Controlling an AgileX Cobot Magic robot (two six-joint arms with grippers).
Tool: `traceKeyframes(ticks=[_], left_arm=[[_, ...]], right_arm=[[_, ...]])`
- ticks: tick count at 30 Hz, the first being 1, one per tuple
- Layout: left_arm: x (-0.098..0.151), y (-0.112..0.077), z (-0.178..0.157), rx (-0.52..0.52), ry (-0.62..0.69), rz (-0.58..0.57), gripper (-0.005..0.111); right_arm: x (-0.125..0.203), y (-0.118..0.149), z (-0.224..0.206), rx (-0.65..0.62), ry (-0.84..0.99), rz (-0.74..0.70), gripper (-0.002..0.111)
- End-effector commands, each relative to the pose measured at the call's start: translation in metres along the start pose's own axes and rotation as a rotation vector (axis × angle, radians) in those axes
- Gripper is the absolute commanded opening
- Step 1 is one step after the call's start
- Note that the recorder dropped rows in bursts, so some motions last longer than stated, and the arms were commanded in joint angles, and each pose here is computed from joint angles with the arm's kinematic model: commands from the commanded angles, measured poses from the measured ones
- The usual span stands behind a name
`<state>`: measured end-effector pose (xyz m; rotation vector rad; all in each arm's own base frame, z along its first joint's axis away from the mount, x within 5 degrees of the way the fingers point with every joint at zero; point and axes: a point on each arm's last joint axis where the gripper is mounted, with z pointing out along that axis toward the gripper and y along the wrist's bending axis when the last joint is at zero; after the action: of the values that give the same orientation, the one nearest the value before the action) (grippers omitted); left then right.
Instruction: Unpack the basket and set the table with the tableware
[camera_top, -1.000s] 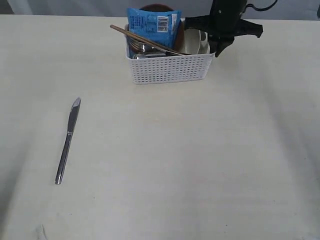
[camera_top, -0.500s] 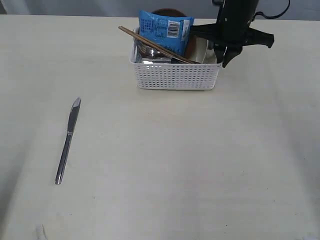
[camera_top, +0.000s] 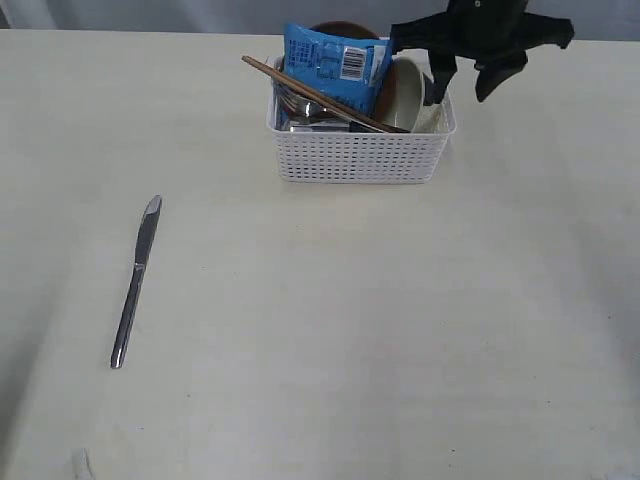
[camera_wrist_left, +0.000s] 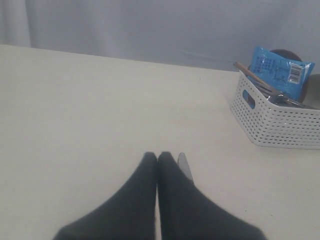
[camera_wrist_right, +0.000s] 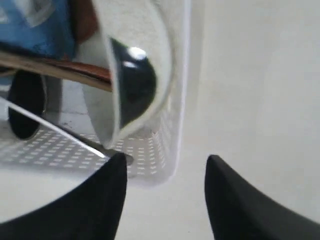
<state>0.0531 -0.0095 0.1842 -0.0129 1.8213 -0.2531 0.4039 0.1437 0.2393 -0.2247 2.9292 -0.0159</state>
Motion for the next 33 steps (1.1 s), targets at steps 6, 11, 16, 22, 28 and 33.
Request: traceKeyframes(ticks=[6, 11, 16, 22, 28, 33], left_arm=[[0.0, 0.0, 0.0, 0.001, -0.01, 0.0, 0.0], [0.0, 0.0, 0.0, 0.001, -0.01, 0.0, 0.0], [0.0, 0.0, 0.0, 0.001, -0.01, 0.0, 0.0], [0.0, 0.0, 0.0, 0.001, -0.01, 0.0, 0.0], [0.0, 0.0, 0.0, 0.001, -0.01, 0.0, 0.0], [0.0, 0.0, 0.0, 0.003, -0.01, -0.007, 0.0]], right_arm=[[-0.006, 0.066, -0.033, -0.187, -0.224, -0.519, 0.046], [-0.018, 0.089, -0.024, -0.19, -0.256, -0.606, 0.046], [-0.032, 0.098, 0.003, -0.178, -0.212, -0.644, 0.046], [-0.032, 0.101, 0.027, -0.173, -0.159, -0.789, 0.046], [-0.034, 0.103, 0.046, -0.171, -0.153, -0.797, 0.046], [-0.034, 0.106, 0.052, -0.195, -0.15, -0.789, 0.035]])
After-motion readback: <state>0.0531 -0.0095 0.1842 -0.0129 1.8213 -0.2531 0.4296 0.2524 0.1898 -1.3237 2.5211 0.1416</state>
